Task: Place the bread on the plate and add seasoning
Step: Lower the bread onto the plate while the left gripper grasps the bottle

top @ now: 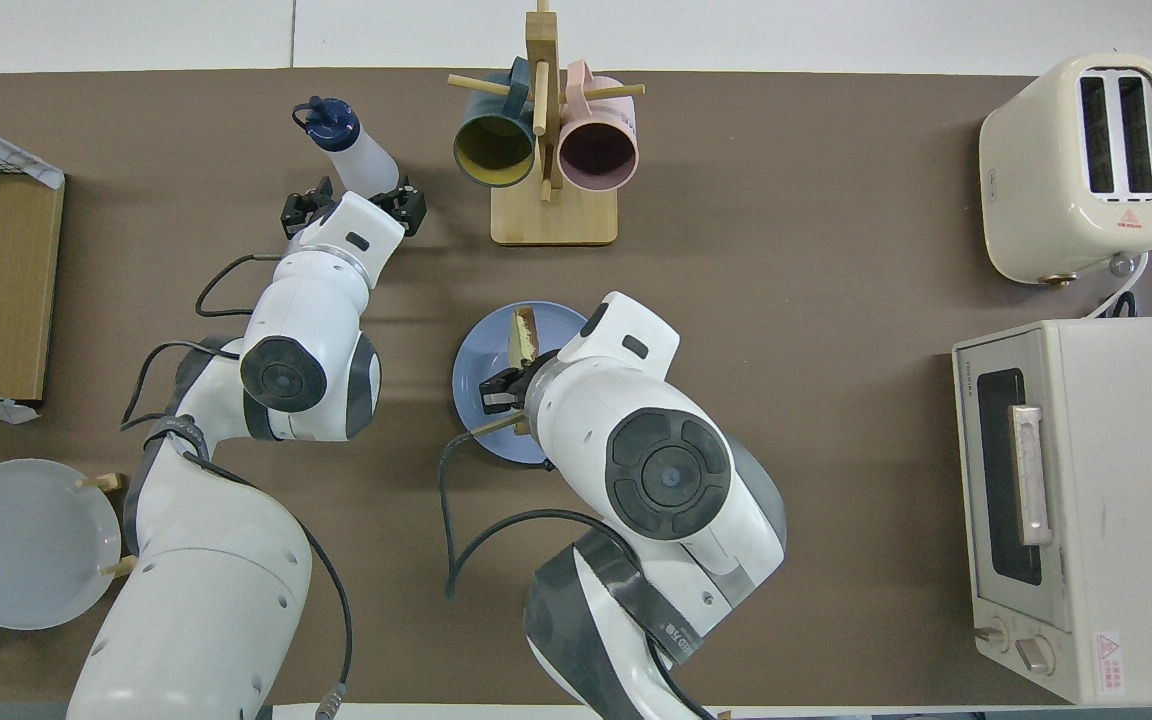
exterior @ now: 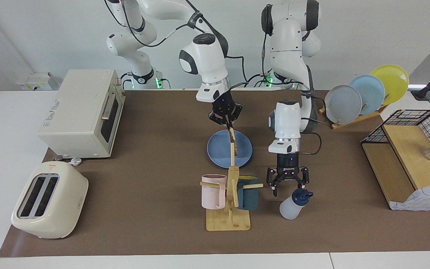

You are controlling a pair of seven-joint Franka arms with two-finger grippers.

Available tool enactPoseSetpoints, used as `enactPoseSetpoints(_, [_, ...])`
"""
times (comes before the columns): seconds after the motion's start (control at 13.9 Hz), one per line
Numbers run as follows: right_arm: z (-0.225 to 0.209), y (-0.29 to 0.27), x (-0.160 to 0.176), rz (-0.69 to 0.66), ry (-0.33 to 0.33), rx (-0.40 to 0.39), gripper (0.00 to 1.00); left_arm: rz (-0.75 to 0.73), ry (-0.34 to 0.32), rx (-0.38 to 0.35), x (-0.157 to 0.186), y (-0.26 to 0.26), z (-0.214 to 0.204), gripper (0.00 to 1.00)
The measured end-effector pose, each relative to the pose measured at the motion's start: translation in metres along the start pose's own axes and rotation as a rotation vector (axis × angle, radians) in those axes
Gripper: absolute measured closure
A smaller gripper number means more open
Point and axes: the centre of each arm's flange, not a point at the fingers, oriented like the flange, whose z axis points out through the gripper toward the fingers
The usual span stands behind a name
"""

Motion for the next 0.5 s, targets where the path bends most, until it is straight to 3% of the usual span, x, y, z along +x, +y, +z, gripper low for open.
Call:
enactPoseSetpoints(0.22, [0.01, 0.001, -0.01, 0.01, 0.038, 0.021, 0.93, -0.004, 0.008, 0.012, 0.005, -0.006, 0.004, 0.0])
enactPoseSetpoints(0.5, [0.017, -0.002, -0.024, 0.003, 0.039, 0.028, 0.93, -0.005, 0.011, 0.013, 0.013, -0.004, 0.009, 0.0])
